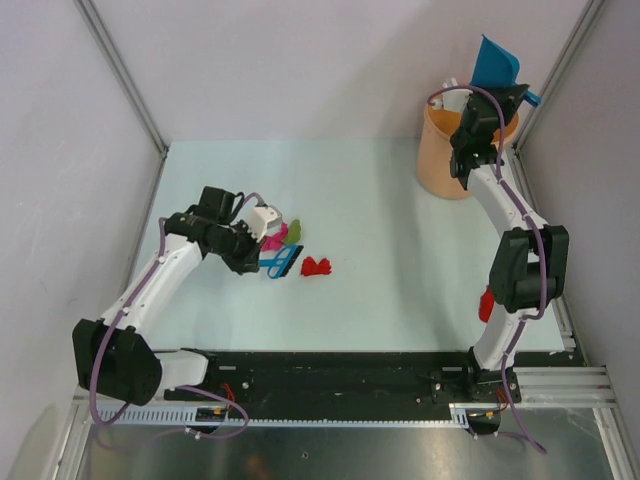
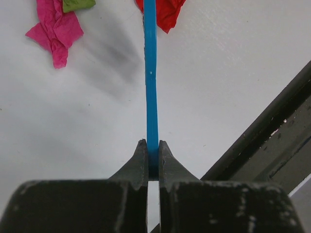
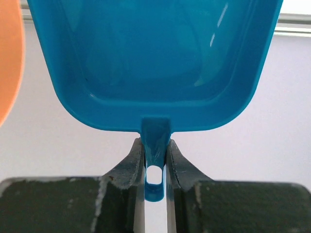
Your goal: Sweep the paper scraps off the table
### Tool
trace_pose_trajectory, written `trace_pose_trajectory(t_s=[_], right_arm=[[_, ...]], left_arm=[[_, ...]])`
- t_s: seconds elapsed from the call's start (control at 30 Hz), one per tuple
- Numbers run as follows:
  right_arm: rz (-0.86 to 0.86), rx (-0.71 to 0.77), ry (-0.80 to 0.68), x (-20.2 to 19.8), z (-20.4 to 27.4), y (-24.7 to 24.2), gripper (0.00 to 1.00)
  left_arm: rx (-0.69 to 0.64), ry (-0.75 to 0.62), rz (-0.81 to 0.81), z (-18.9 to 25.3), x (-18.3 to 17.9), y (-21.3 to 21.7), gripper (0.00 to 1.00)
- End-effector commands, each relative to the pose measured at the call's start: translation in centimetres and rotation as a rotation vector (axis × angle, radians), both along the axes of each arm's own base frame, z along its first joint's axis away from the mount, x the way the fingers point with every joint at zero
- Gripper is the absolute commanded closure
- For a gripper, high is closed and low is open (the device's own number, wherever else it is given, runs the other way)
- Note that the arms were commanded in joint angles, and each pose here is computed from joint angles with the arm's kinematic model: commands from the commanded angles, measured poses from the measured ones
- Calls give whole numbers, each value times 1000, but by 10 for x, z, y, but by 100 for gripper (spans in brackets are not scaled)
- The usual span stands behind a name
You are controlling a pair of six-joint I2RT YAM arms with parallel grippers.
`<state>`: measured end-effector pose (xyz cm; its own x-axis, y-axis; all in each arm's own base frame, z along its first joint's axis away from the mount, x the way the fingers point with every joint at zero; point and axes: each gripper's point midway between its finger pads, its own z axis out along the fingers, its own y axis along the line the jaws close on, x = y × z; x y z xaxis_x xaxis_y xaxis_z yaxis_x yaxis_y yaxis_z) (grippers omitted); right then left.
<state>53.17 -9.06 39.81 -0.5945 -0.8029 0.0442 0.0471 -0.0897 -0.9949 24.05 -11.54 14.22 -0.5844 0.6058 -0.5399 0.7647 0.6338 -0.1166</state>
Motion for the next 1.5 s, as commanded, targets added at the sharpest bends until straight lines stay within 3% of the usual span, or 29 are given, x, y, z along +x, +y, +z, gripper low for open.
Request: trace_pose_trajectory(t_s=[0.0,0.17,0.27,0.3,0.37,0.43,0.5,0.53,0.57,0.73,0.9,1.13,1.47], right_arm=[[12,-133,-152,-29,74,4,100],[19,-53,-205,-35,82,10,100],[48,71,-254,-43,87,21,100],[68,162,-317,-52,93,26,100],[119,253,-285,-57,84,46,100],[185,407,-347,-75,89,58,100],[257,511,-266,-84,71,86,100],[302,651,-324,-100,75,95,100],[314,696,-242,-107,56,106,100],[525,1095,-121,-160,25,181,100],[514,1481,130,-201,-42,235,100],[225,1668,578,-263,-149,272,100],[-21,1569,920,-344,-253,306,100]], left_arm=[[-9,-66,-26,10,0,1,100],[-8,-67,-27,10,-1,1,100],[-16,-67,-24,12,1,0,100],[-18,-66,-24,12,1,-1,100],[-27,-70,-26,14,2,-2,100],[-34,-73,-24,17,3,-4,100],[-37,-71,-21,17,6,-5,100],[-38,-70,-19,18,8,-5,100],[-39,-67,-14,18,8,-6,100],[-53,-61,-9,21,13,-9,100],[-62,-45,2,20,20,-13,100],[-62,-34,18,21,28,-15,100],[-50,-17,27,18,36,-19,100]])
